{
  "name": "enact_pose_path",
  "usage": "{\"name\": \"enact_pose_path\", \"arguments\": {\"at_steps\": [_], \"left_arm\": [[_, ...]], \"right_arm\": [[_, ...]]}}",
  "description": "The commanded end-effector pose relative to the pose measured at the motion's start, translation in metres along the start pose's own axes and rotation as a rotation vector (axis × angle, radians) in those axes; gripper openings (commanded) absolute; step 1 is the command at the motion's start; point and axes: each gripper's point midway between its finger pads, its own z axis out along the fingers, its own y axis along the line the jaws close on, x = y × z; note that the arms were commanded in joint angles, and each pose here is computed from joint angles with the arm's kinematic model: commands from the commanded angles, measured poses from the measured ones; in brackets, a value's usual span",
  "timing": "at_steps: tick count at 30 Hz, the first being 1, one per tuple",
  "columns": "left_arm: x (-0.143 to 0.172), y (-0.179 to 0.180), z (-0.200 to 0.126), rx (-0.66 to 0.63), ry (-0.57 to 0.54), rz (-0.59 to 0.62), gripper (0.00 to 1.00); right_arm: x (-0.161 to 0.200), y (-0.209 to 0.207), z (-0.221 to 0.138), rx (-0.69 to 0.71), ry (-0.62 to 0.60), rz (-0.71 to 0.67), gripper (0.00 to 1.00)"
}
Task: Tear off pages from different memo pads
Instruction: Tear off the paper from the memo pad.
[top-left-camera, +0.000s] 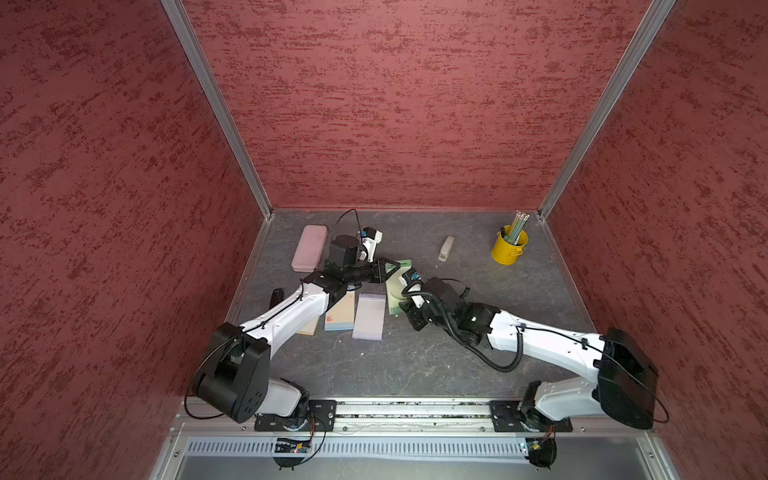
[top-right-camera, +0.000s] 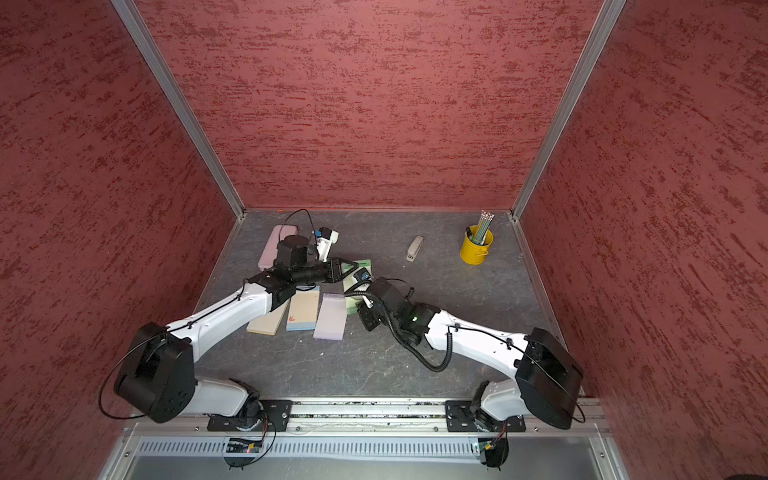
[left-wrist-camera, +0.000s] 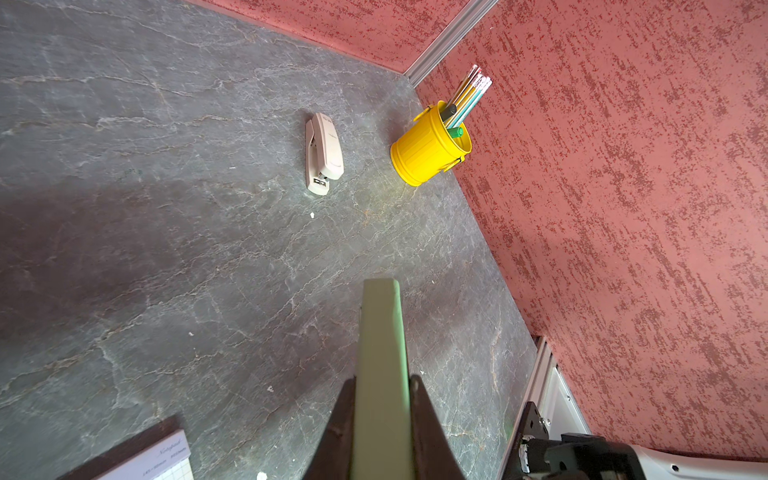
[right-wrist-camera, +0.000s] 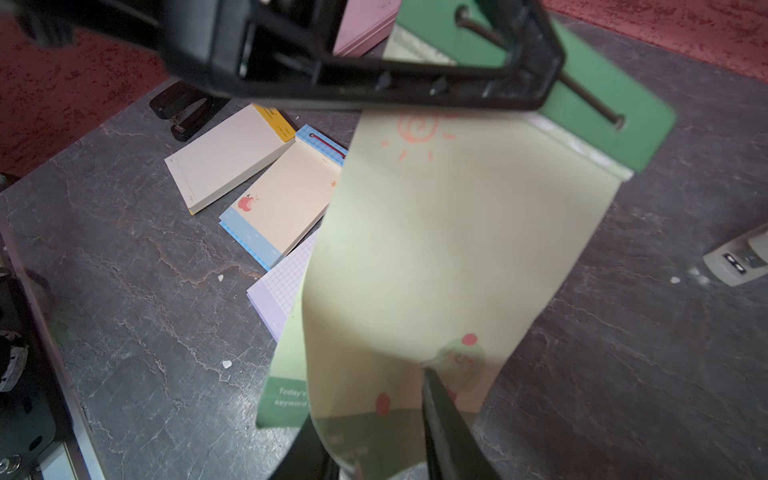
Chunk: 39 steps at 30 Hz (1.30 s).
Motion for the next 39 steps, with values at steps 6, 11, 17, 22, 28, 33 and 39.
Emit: {"name": "enact_pose_path", "arguments": {"at_steps": [6, 11, 17, 22, 28, 33, 39], "left_arm": [[-0.004, -0.017, -0.004, 0.043, -0.028, 0.042, 0.0], [0.003, -0.021, -0.002, 0.051, -0.009, 0.047, 0.0], [0.006, -0.02, -0.003, 0.045, -0.004, 0.046, 0.0], [0.005, -0.021, -0.004, 0.045, -0.003, 0.053, 0.0], [0.003, -0.019, -0.005, 0.035, -0.003, 0.056, 0.0], [0.004, -0.018, -0.004, 0.036, -0.001, 0.053, 0.0], [0.004, -0.017, -0.003, 0.035, -0.004, 0.05, 0.0]], "right_arm": [[-0.018, 0.0, -0.002, -0.015, -0.053, -0.003, 0.16], [-0.023, -0.011, 0.0, 0.0, -0.063, 0.018, 0.09], [-0.019, -0.025, 0.003, 0.009, -0.049, 0.04, 0.0], [-0.021, -0.02, -0.002, -0.023, -0.054, 0.027, 0.18], [-0.019, -0.029, -0.009, 0.026, -0.051, -0.023, 0.39], [-0.018, -0.025, -0.009, 0.02, -0.054, -0.052, 0.37], [-0.016, -0.015, -0.005, 0.0, -0.055, -0.091, 0.48]]}}
